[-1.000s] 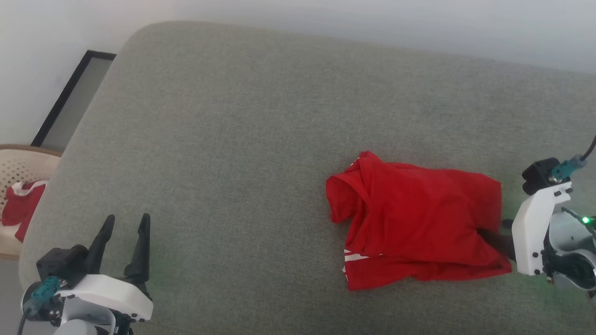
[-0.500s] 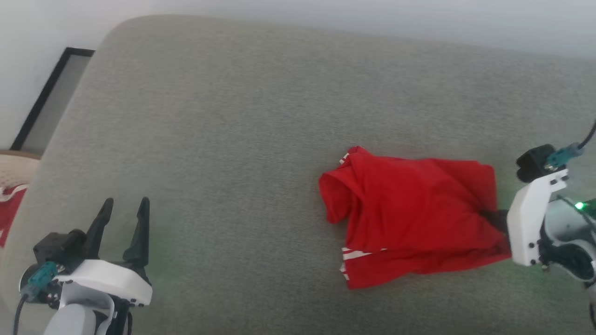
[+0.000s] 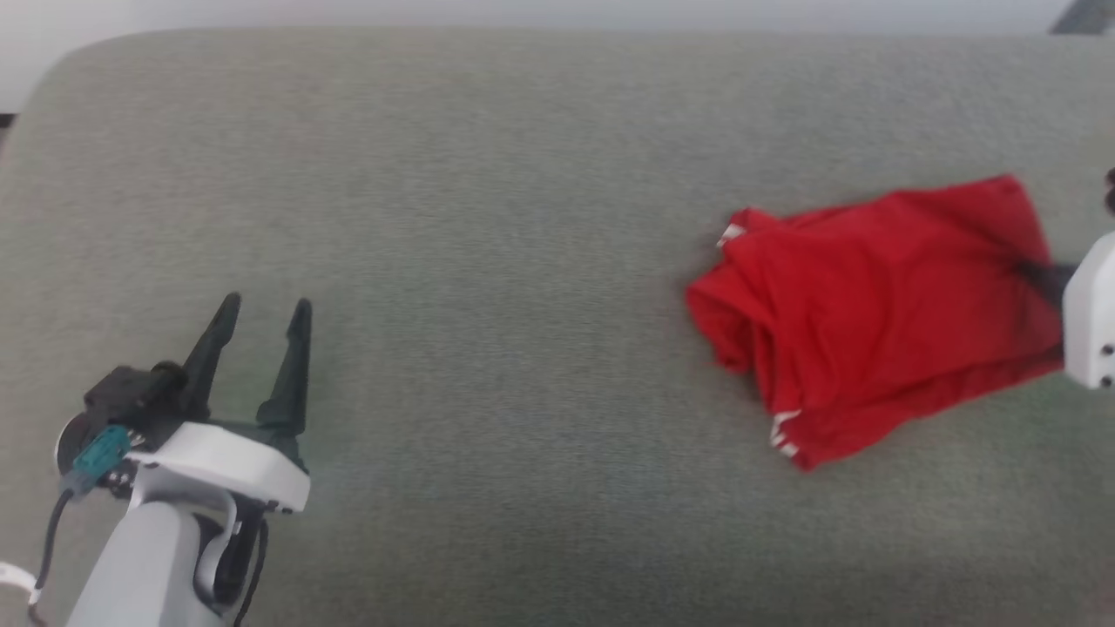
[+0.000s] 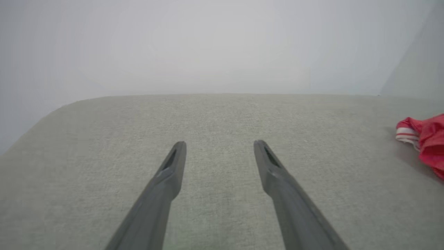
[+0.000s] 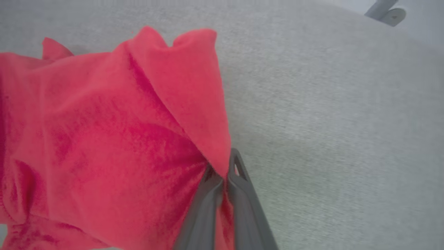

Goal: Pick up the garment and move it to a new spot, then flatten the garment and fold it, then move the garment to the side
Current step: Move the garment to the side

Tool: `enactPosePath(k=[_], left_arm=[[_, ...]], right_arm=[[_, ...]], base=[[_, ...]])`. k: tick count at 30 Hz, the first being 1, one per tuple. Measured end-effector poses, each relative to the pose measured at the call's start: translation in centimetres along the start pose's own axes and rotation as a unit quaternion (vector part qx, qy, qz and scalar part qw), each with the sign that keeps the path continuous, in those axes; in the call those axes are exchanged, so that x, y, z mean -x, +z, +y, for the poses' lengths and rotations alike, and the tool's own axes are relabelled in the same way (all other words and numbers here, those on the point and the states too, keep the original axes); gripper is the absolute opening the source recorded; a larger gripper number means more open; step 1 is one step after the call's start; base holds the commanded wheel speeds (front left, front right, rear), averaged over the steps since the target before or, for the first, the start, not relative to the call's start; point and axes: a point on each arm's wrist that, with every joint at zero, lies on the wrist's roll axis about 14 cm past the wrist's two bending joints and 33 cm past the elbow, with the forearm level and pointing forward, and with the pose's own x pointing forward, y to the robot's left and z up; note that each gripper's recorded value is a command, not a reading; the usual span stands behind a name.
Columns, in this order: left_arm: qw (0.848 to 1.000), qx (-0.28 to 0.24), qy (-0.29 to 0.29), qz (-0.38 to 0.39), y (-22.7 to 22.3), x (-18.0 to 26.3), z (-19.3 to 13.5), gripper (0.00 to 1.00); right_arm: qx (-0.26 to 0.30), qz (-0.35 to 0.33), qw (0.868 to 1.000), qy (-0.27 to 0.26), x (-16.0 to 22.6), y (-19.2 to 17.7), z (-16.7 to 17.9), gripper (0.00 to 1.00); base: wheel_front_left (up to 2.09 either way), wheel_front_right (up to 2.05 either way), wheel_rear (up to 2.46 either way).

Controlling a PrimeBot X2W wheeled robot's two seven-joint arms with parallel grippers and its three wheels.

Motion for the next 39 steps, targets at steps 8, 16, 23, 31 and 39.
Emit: enactPosePath(k=[8, 16, 23, 31, 39], left_arm=[[0.996, 0.000, -0.089, -0.005, -0.4, -4.5, -5.8, 1.00], [0.985, 0.000, -0.171, -0.005, -1.4, -8.0, -11.4, 1.00], [0.973, 0.002, -0.230, 0.000, -2.9, -10.0, -15.5, 1.00], [0.964, 0.006, -0.264, 0.010, -4.9, -11.6, -17.7, 1.00], [0.962, 0.008, -0.273, 0.018, -6.1, -12.3, -17.8, 1.00]], right_arm=[[-0.004, -0.046, 0.994, -0.095, 3.0, 1.8, -6.9, 0.00], [-0.009, -0.080, 0.979, -0.189, 6.2, 2.5, -13.2, 0.00], [0.003, -0.083, 0.962, -0.259, 7.7, 1.9, -17.7, 0.00], [0.013, -0.069, 0.945, -0.320, 8.2, 0.9, -21.6, 0.00], [0.019, -0.052, 0.939, -0.338, 5.5, -0.4, -22.6, 0.00]], base=[[0.00, 0.00, 0.00], [0.00, 0.00, 0.00], [0.00, 0.00, 0.00], [0.00, 0.00, 0.00], [0.00, 0.00, 0.00]])
